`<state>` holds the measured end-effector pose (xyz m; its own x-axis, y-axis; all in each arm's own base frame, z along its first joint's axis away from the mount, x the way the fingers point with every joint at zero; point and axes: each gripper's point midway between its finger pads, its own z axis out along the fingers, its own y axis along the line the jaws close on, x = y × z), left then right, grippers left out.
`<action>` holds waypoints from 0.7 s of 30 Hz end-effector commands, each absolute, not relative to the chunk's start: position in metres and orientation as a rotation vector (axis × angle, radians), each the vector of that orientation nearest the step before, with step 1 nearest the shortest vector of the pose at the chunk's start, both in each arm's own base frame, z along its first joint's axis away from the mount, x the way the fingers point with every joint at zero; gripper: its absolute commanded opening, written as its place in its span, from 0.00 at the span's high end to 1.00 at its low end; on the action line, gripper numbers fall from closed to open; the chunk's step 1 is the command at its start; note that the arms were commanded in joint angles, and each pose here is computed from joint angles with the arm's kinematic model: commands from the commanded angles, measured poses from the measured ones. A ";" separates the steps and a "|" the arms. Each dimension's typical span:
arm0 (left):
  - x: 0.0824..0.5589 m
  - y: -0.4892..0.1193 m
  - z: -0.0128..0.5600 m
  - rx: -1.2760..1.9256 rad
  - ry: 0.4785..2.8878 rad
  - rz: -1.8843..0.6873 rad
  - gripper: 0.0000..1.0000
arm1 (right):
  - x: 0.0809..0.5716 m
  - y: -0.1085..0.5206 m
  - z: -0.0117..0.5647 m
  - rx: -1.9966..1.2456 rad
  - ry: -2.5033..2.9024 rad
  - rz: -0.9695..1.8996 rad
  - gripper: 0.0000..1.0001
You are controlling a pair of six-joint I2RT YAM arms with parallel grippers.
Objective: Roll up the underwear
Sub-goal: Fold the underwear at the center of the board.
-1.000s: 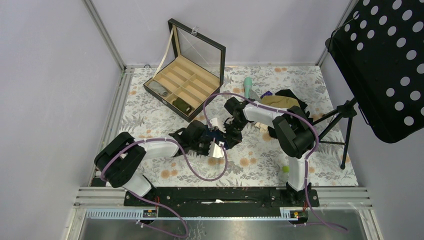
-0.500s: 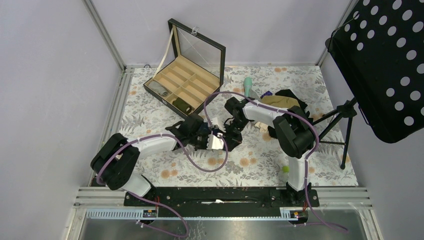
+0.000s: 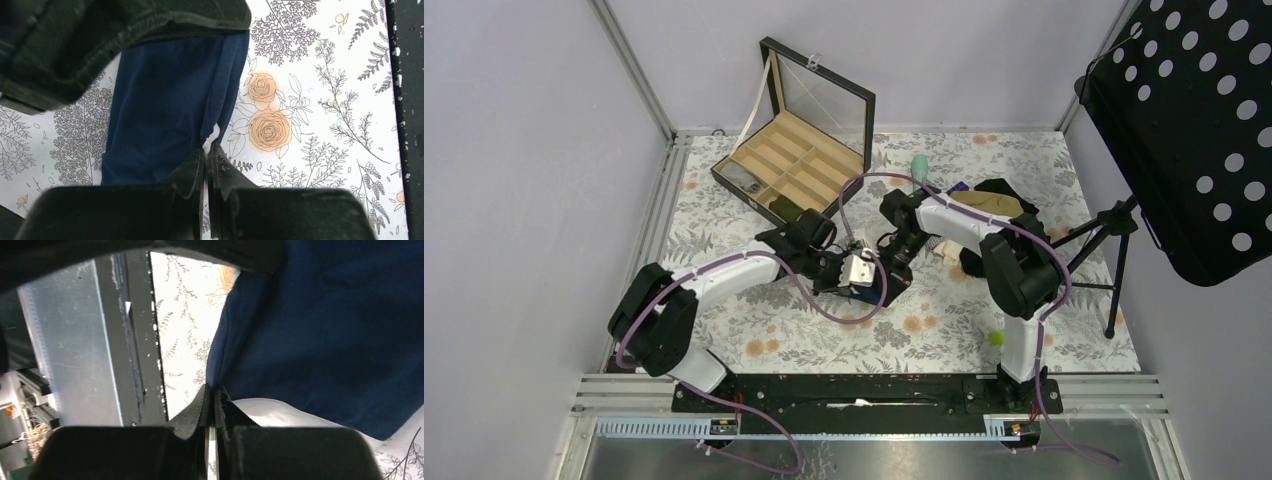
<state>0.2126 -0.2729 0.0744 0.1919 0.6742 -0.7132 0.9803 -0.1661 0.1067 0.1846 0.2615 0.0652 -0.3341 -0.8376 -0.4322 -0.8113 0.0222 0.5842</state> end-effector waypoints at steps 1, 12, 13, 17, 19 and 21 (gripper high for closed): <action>0.215 -0.278 0.089 1.920 1.537 -0.787 1.00 | 0.178 0.255 0.090 1.657 -2.190 -1.326 1.00; 0.258 -0.291 0.083 1.924 1.552 -0.720 1.00 | 0.209 0.239 0.082 1.357 -2.214 -1.450 1.00; 0.266 -0.295 0.087 1.906 1.564 -0.710 1.00 | 0.211 0.237 0.081 1.338 -2.211 -1.460 1.00; 0.287 -0.297 0.081 1.894 1.636 -0.729 1.00 | 0.222 0.232 0.075 1.271 -2.225 -1.475 1.00; 0.294 -0.297 0.081 1.893 1.639 -0.729 1.00 | 0.229 0.231 0.072 1.252 -2.238 -1.481 1.00; 0.298 -0.297 0.075 1.905 1.644 -0.728 1.00 | 0.236 0.231 0.069 1.237 -2.249 -1.484 1.00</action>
